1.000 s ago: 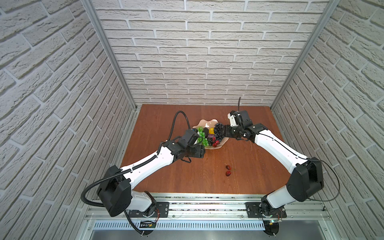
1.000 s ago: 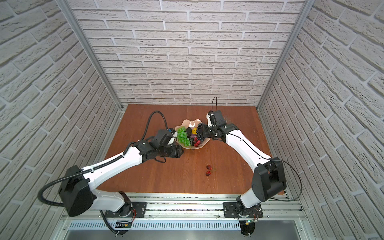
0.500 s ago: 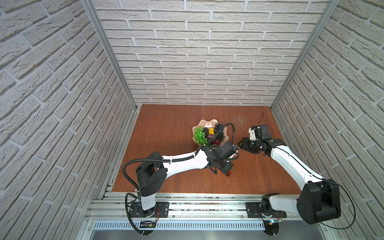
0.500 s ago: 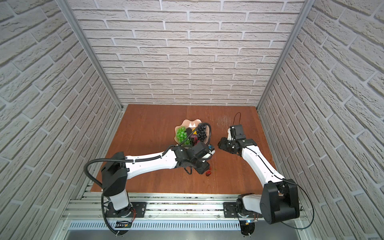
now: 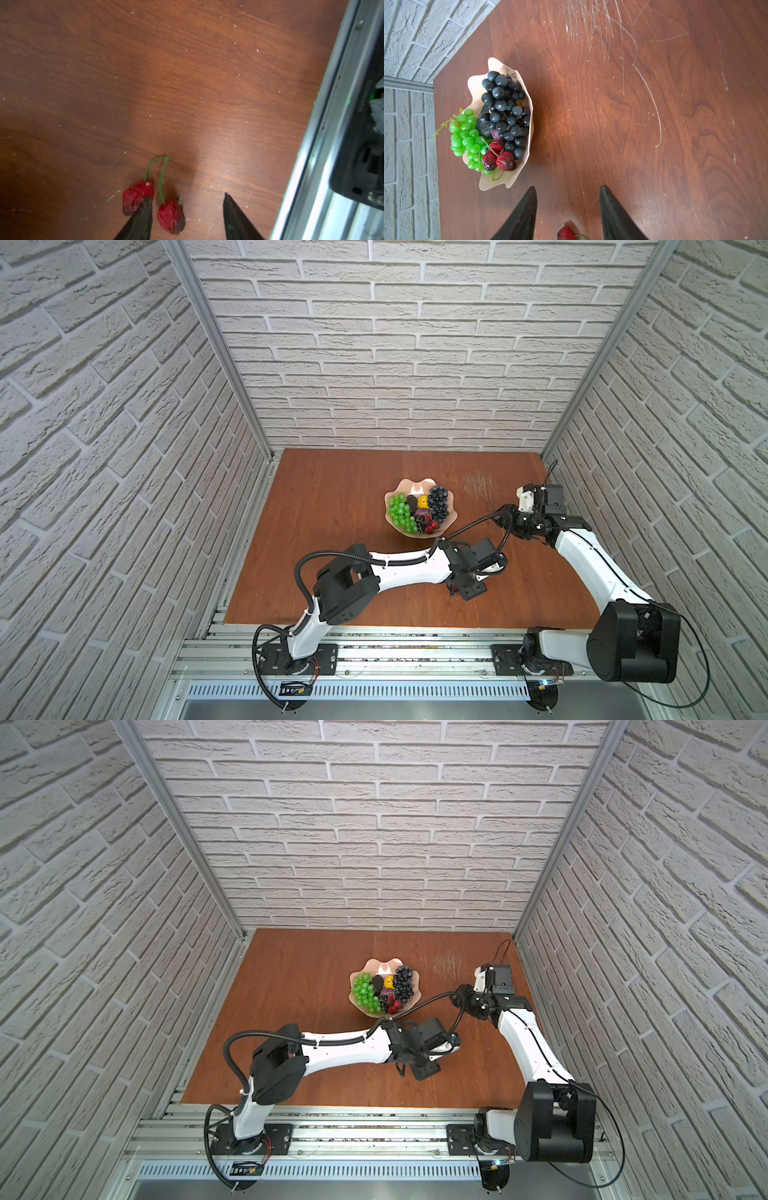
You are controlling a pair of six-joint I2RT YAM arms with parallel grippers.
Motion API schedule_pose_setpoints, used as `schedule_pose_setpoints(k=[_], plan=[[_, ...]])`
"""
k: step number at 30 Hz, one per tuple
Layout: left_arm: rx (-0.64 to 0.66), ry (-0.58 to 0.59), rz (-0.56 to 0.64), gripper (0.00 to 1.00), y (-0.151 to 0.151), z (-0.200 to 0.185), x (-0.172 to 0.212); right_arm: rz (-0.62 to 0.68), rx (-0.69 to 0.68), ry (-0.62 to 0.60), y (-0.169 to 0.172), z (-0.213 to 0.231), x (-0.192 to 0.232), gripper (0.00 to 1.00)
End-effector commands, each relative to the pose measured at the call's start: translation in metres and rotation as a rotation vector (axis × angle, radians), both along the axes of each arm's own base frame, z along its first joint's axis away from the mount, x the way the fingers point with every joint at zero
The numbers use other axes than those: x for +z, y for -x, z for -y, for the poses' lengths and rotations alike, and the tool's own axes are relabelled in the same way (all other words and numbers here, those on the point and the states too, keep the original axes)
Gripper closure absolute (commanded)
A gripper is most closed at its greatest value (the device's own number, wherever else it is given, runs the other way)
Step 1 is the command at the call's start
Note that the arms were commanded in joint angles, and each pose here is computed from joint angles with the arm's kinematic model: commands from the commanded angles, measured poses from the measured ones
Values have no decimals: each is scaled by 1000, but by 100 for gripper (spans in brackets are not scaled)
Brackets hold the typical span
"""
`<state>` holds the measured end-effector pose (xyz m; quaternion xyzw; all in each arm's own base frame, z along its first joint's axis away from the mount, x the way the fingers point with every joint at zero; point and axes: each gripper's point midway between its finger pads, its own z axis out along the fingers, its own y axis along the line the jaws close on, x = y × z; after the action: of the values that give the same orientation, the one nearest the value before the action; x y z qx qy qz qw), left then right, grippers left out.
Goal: Place and organize the fake fruits in the fruit bowl
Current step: 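Move the left gripper down to the last red cherries while the right withdraws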
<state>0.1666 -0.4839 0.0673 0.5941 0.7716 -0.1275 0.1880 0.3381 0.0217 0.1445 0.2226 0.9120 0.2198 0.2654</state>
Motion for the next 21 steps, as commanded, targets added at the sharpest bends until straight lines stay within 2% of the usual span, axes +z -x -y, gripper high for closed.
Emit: schedule_pose_setpoints(k=[1, 9, 21], plan=[[-47, -64, 39, 45, -7, -8, -9, 34, 11, 1, 3, 1, 3, 49], [-65, -88, 60, 47, -20, -9, -21, 17, 9, 2, 9, 3, -5, 50], [-56, -98, 34, 53, -21, -10, -38, 10, 6, -2, 11, 3, -10, 53]])
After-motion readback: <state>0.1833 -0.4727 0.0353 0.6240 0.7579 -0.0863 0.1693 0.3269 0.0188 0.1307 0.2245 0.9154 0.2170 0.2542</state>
